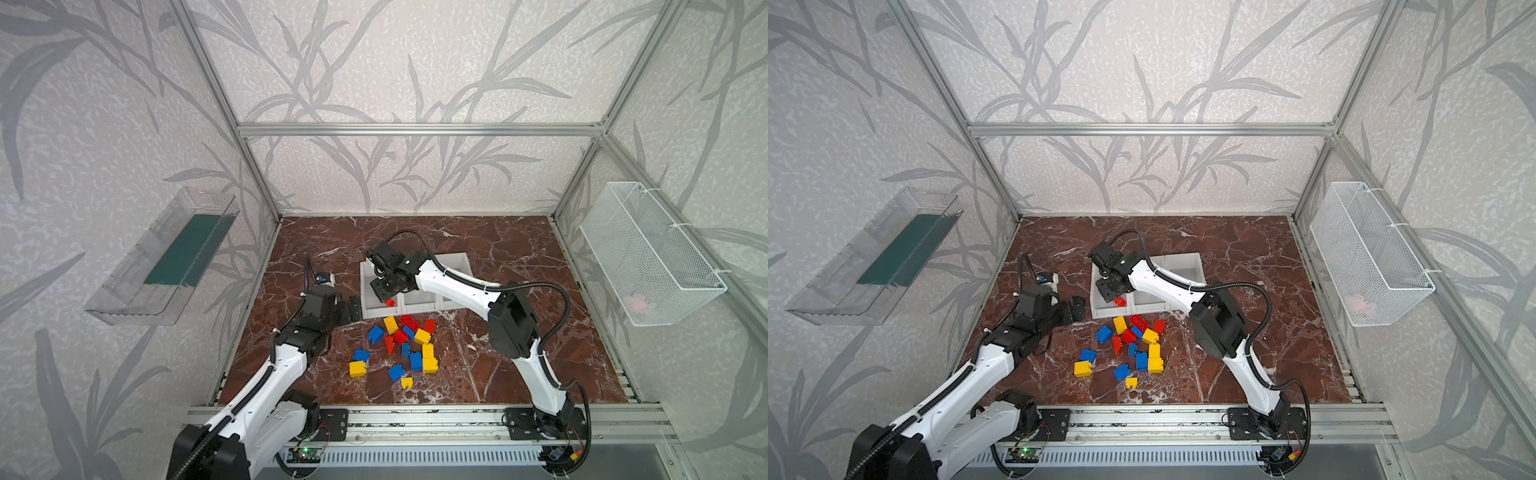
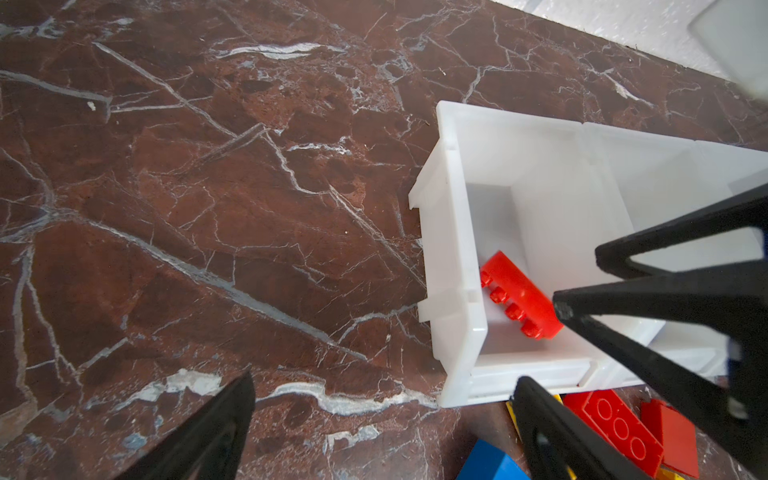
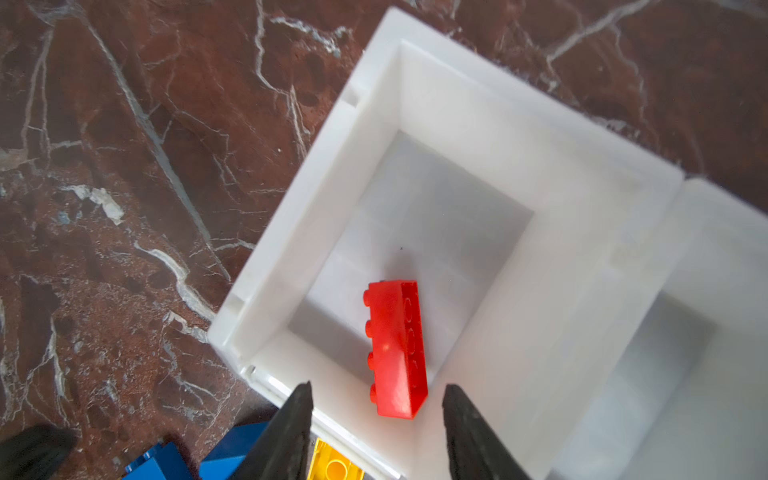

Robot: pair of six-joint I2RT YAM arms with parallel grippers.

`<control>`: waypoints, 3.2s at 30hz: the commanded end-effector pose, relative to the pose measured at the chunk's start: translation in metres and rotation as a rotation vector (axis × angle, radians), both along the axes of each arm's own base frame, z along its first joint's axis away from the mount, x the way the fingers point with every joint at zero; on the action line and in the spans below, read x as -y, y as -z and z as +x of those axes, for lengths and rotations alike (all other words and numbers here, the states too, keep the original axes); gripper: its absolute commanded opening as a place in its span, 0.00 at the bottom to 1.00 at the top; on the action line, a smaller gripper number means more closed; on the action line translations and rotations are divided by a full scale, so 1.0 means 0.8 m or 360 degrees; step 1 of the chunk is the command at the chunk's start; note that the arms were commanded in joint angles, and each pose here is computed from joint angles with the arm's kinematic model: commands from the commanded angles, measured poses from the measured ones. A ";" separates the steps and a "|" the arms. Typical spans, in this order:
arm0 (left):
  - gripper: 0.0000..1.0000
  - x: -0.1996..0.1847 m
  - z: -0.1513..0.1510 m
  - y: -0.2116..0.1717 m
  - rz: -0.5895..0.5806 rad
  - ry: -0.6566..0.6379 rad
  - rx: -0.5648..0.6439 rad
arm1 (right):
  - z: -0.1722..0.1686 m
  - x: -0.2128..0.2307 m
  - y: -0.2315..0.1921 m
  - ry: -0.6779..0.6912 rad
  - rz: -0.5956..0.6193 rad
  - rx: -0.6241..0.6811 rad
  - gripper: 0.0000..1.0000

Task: Sort the legos into containers by color
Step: 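Carry the red brick with the right gripper into the nearest compartment, release, then grasp a blue brick with the left gripper while the right gripper withdraws, then lift the blue brick with the left gripper into the middle compartment, release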

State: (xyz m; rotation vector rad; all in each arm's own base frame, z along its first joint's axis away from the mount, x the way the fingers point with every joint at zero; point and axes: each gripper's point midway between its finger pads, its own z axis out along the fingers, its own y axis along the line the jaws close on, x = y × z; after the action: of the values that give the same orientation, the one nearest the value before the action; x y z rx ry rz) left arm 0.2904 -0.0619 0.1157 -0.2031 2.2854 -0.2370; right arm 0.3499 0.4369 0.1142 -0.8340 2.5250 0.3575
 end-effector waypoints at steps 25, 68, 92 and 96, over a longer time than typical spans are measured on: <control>0.87 0.090 -0.044 0.050 0.0038 0.0380 -0.0314 | -0.109 0.172 -0.039 0.0342 0.0055 -0.0037 0.53; 0.31 0.137 -0.057 0.087 0.0232 0.0691 -0.0427 | -0.125 0.214 -0.040 0.0459 0.0032 0.0003 0.49; 0.31 0.258 0.036 -0.044 0.0080 0.0920 0.0005 | -0.143 0.264 -0.056 0.0565 0.0016 0.0106 0.48; 0.30 0.275 0.056 -0.034 0.0128 0.0953 -0.0018 | -0.147 0.273 -0.057 0.0579 0.0017 0.0118 0.48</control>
State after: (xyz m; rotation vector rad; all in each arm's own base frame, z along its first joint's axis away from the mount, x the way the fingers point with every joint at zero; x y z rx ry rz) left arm 0.3238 -0.2724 0.1366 0.4870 2.3412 -0.4615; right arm 0.2349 0.2298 0.1563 -0.3908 2.5413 0.2423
